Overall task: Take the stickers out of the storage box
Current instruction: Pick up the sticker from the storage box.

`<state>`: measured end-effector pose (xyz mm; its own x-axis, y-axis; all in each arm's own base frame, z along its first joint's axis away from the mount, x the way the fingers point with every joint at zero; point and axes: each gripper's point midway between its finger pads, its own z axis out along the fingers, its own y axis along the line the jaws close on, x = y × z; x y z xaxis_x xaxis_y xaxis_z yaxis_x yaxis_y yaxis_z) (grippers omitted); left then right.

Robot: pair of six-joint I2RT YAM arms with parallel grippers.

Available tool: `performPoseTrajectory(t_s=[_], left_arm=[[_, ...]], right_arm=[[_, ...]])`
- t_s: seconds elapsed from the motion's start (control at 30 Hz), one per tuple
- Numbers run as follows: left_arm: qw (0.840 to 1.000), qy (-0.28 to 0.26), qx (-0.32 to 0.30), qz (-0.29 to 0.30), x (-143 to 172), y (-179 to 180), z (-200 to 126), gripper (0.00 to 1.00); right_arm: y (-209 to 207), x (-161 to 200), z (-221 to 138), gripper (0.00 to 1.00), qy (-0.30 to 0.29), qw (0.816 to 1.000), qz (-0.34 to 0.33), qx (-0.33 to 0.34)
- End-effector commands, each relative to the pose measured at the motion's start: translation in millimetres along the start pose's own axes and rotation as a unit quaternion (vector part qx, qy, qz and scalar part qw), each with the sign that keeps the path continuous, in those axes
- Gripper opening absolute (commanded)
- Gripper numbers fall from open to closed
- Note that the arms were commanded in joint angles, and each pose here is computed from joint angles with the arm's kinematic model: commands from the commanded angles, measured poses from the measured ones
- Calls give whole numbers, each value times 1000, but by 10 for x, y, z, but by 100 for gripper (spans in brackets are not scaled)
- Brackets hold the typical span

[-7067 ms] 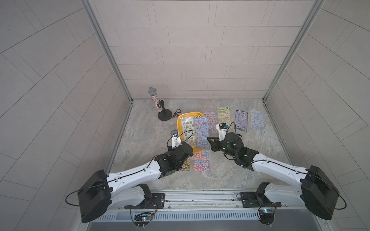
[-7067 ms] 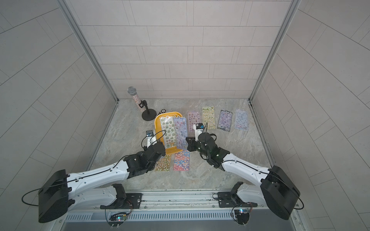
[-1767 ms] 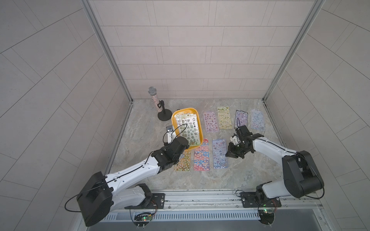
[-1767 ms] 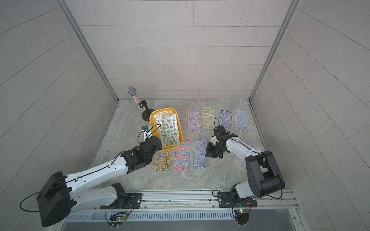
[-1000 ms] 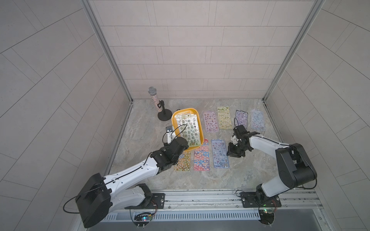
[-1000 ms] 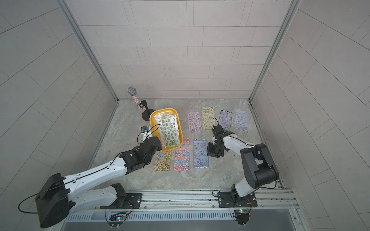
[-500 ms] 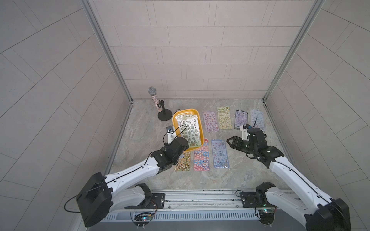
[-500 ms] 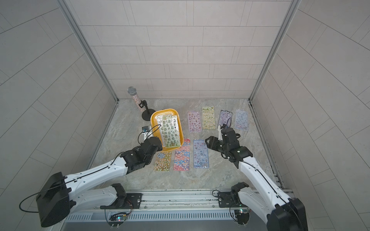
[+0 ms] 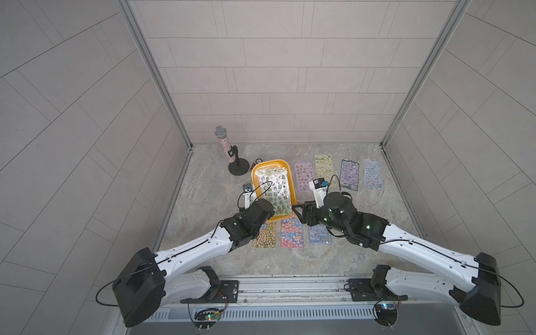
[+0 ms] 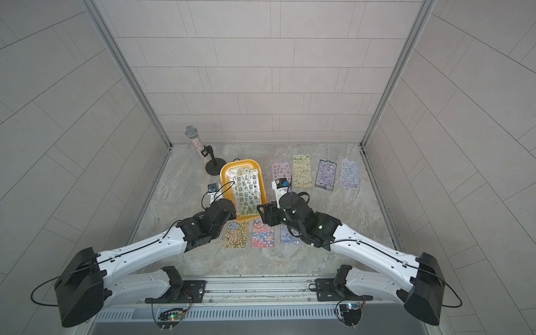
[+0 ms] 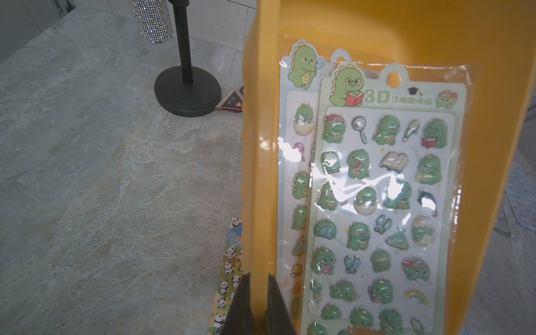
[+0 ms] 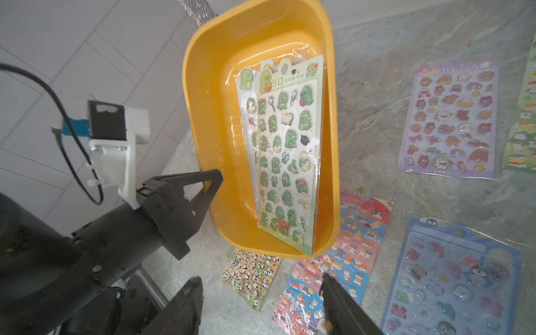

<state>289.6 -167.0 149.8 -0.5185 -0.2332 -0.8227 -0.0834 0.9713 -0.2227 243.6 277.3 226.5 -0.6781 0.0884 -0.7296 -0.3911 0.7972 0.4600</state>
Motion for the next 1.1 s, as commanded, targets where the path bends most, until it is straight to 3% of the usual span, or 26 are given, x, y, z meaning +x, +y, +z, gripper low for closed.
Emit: performPoseTrajectory(t_s=[0.0, 0.73, 1.07], left_arm=[[1000, -13, 3, -12, -92, -30, -1, 0], [1000, -6, 14, -17, -78, -62, -19, 0], [1000, -5, 18, -20, -81, -69, -28, 0]], right_arm=[[-56, -12, 124, 69, 12, 999, -9, 43], [-243, 118, 792, 74, 72, 991, -24, 110], [-346, 172, 900, 74, 83, 987, -32, 134]])
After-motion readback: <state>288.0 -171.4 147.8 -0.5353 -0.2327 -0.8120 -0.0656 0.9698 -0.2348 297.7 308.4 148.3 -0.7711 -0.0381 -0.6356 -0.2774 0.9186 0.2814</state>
